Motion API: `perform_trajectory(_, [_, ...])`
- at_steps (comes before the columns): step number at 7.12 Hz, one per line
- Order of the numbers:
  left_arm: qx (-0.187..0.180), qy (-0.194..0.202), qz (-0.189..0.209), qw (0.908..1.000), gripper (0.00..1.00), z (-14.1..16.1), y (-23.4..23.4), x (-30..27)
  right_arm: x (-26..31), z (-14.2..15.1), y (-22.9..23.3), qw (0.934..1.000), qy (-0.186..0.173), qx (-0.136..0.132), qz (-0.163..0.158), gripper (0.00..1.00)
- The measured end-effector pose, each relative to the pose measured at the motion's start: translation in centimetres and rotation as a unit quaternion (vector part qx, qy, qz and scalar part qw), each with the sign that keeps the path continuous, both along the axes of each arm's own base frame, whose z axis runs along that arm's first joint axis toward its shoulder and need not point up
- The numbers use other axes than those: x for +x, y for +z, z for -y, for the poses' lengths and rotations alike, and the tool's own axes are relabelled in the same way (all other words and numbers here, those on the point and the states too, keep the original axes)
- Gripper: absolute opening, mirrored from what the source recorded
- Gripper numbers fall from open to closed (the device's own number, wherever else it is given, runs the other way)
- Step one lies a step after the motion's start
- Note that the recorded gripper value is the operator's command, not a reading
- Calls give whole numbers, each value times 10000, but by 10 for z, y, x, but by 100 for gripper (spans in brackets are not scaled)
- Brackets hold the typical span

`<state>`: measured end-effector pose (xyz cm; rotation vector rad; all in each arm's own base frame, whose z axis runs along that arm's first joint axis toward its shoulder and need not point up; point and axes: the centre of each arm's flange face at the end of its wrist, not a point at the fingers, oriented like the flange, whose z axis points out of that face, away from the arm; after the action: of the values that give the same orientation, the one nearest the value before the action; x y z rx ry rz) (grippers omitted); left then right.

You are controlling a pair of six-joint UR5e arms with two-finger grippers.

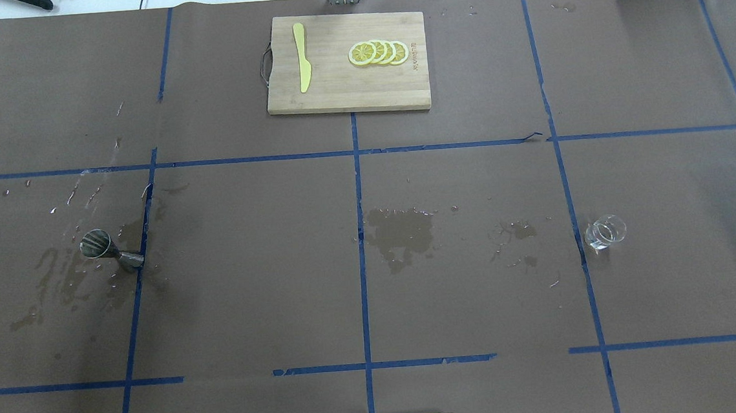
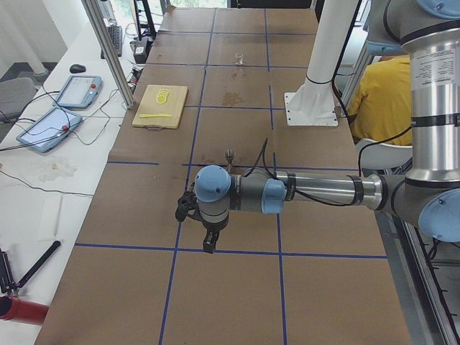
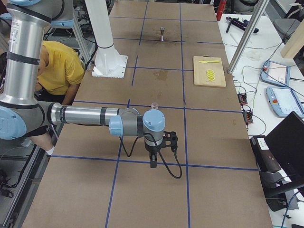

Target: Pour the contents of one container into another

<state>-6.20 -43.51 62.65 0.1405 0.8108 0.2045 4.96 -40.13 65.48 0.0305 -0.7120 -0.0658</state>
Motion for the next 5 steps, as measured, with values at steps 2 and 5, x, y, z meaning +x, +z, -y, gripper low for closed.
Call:
perform_trajectory(2, [79,0,6,10000,100,5,-7,0,-1,1,-1,10000,-6,29,34,100])
perform_trajectory(5, [520,-14,54,9986,100,12,-20,-1,-2,6,-15,9998,-11,204,59,100])
